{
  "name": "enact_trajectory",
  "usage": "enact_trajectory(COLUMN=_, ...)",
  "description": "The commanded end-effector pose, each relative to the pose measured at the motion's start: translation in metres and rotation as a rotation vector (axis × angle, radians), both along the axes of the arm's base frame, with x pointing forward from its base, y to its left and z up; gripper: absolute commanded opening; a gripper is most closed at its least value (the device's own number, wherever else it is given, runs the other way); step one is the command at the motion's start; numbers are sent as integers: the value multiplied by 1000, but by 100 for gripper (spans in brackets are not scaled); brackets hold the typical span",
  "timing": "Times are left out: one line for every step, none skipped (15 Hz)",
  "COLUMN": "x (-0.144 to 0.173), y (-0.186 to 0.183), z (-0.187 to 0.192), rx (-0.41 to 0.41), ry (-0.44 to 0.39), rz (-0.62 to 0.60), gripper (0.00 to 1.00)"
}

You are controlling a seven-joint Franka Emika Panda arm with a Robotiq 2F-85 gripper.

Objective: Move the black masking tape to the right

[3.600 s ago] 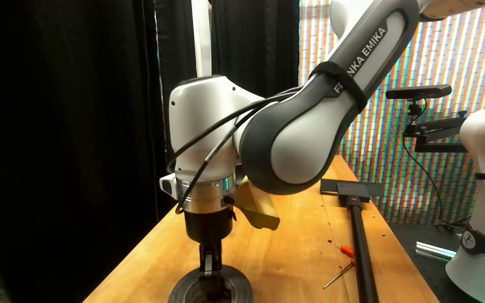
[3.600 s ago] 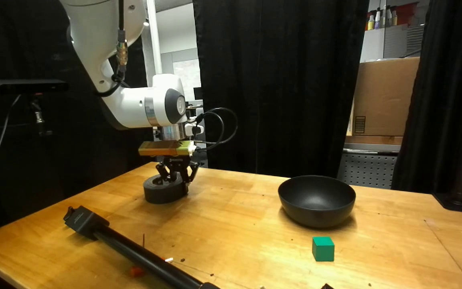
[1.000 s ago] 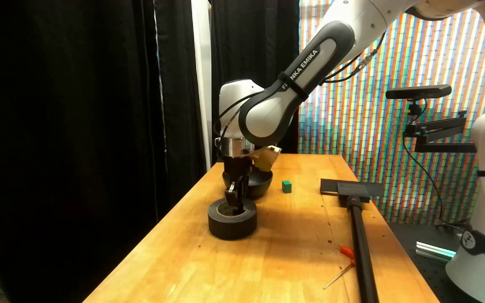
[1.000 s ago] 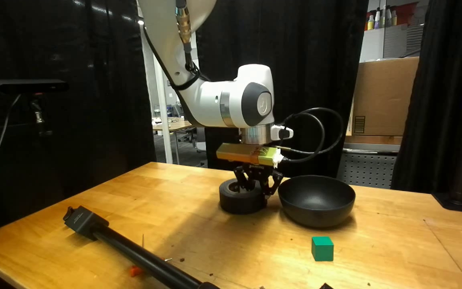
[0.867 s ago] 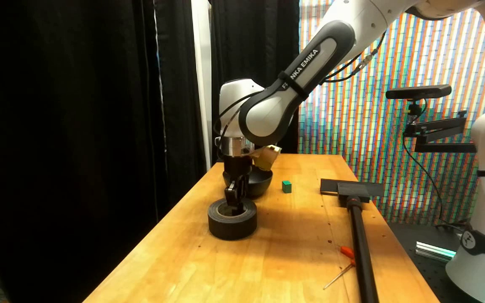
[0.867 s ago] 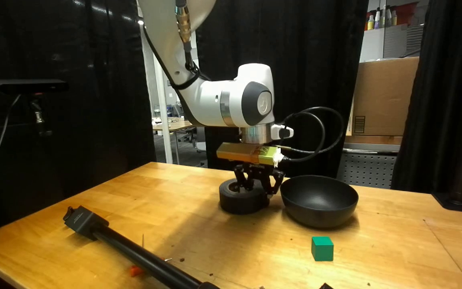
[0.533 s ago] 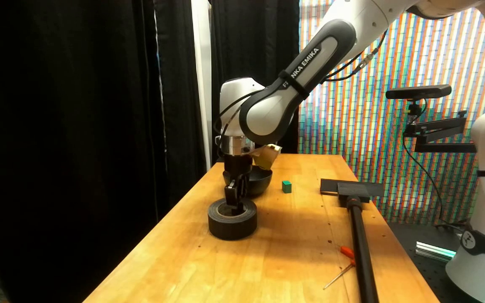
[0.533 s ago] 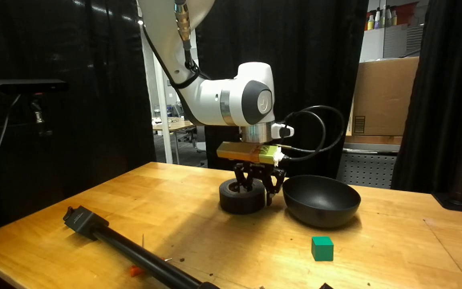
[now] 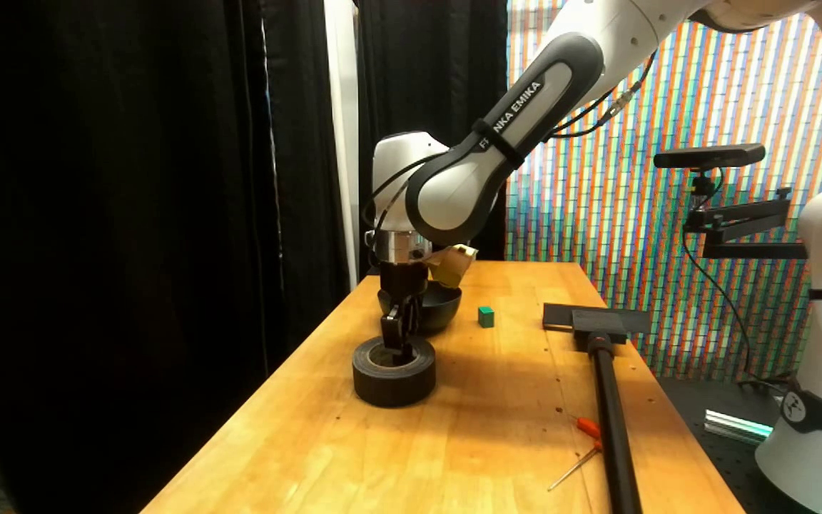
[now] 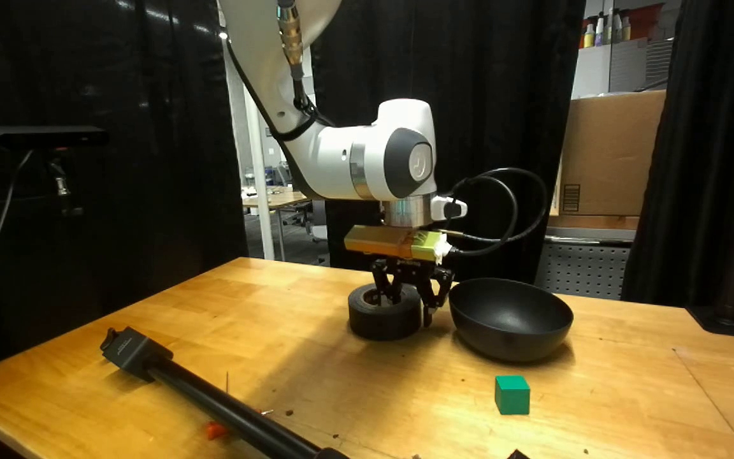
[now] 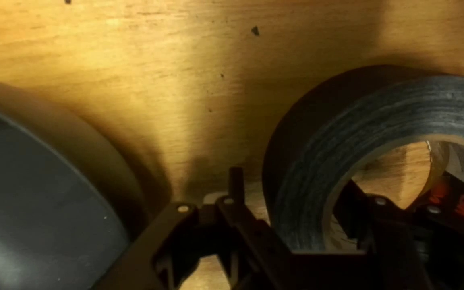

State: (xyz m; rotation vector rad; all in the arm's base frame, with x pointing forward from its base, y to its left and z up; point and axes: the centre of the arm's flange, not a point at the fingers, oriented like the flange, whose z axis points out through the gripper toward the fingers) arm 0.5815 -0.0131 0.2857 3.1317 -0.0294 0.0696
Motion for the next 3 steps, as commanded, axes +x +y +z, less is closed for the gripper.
enact_trajectory(x=0, y=0, z=0, rx=0, ry=0, rz=0, gripper=57)
enact_trajectory(x=0, y=0, z=0, rx=0, ry=0, rz=0, gripper=57)
enact_trajectory(x=0, y=0, z=0, rx=0, ry=0, rz=0, gripper=57)
